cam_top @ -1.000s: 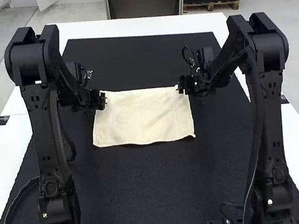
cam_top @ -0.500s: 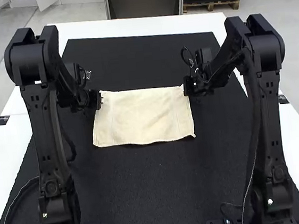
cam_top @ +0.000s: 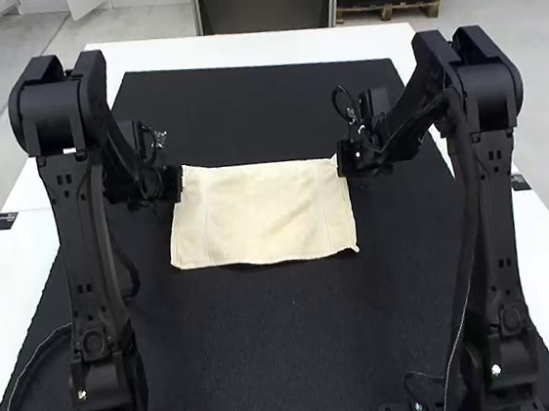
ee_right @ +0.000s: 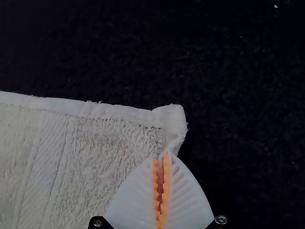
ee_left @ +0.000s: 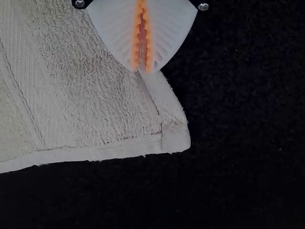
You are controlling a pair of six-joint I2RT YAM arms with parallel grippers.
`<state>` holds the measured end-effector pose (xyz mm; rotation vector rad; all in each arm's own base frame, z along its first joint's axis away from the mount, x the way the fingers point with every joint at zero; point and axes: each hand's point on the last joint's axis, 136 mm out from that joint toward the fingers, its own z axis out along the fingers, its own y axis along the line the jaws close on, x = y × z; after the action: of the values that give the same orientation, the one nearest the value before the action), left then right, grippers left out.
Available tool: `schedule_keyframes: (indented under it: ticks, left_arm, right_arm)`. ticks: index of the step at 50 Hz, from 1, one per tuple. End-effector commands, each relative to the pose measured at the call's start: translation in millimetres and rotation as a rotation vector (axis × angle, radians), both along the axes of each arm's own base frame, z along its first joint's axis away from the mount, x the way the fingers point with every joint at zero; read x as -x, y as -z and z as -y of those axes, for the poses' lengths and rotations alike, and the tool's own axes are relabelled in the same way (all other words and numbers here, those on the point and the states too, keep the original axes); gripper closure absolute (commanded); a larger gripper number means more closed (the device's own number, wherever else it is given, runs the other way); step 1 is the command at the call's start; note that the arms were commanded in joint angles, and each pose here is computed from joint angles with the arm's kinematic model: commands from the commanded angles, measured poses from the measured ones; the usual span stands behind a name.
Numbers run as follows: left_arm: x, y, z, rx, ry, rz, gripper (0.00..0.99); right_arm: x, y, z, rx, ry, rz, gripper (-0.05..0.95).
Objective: Fold the towel.
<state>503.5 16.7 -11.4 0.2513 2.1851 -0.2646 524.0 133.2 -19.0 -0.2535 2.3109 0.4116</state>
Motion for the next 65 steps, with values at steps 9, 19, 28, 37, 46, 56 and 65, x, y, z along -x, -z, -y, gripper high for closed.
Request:
schedule_keyframes:
  ticks: [9, 19, 28, 37, 46, 56, 65]
  left_arm:
    - [0.8, -5.8, -6.2, 0.061, -0.009, -0.004, 0.977]
    - [-3.7, -30.2, -4.3, 0.087, -0.005, 0.025, 0.977]
    - [-2.5, -49.5, -4.6, 0.094, 0.003, 0.042, 0.979]
    - [-0.6, -70.9, -8.8, 0.114, 0.001, 0.065, 0.979]
    - [11.0, -75.0, -6.8, 0.138, 0.025, 0.031, 0.979]
    - [27.6, -81.8, -2.7, 0.141, 0.056, 0.004, 0.982]
    - [44.1, -93.3, -0.2, 0.142, 0.063, 0.009, 0.982]
  right_arm:
    - [23.1, -13.0, -28.4, -0.064, -0.119, -0.038, 0.91]
    - [21.2, -41.5, -27.4, -0.096, -0.111, 0.001, 0.91]
    - [21.8, -63.4, -17.4, -0.108, -0.097, 0.037, 0.92]
    - [16.2, -86.4, -3.3, -0.137, -0.072, 0.072, 0.92]
    - [19.0, -104.3, 5.8, -0.157, -0.07, 0.087, 0.92]
    - [33.1, -113.8, 5.8, -0.177, -0.092, 0.057, 0.91]
    - [50.8, -119.7, 3.9, -0.201, -0.118, 0.023, 0.91]
